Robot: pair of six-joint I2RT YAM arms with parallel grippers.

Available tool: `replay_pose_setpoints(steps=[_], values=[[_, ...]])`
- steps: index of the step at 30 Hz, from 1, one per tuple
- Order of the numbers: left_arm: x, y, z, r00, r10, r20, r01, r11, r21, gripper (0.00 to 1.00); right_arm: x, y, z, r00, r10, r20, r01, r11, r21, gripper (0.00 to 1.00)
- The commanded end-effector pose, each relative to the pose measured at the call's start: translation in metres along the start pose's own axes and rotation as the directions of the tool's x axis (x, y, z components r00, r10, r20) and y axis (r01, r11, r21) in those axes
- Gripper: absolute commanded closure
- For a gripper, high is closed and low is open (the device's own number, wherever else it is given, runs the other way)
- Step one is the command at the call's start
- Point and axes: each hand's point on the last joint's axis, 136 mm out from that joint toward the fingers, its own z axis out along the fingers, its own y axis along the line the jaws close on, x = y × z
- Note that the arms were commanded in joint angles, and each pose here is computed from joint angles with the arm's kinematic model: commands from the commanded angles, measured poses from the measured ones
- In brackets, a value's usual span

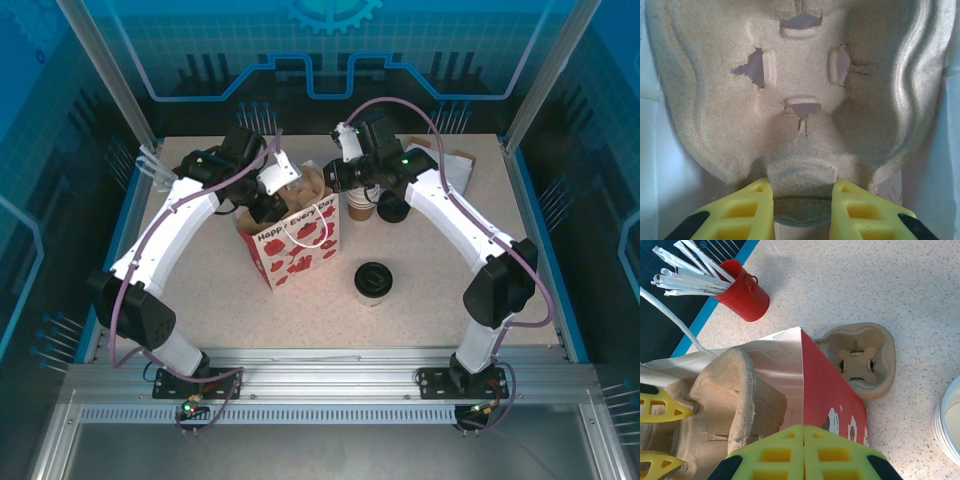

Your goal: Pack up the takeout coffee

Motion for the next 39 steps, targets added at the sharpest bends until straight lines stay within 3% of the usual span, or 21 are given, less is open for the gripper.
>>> replay_pose_setpoints(steps=[1,24,32,39], values=[[0.001,-0.001,-0.005,0.999,0.033,-0.028,-0.033,0.999,-0.008,0.81,-0.008,0.003,-0.009,0.999,-0.009,0.032,0.01,1.0,-0.014,0.91],[0.011,0.004,0.001,0.994,0.037,-0.104,-0.039,0.999,-0.018,0.81,-0.011,0.001,-0.012,0.999,-0.016,0.04,0.016,1.0,-0.002,0.89],[0.009,0.002,0.005,0.995,0.027,-0.096,-0.027,1.0,-0.006,0.81,-0.016,0.008,-0.024,0.997,-0.036,0.066,0.038,0.999,-0.02,0.79],[0.011,0.001,0.014,0.993,0.022,-0.117,-0.021,1.0,0.004,0.81,-0.023,0.018,-0.051,0.991,-0.056,0.119,0.06,0.998,-0.035,0.61]])
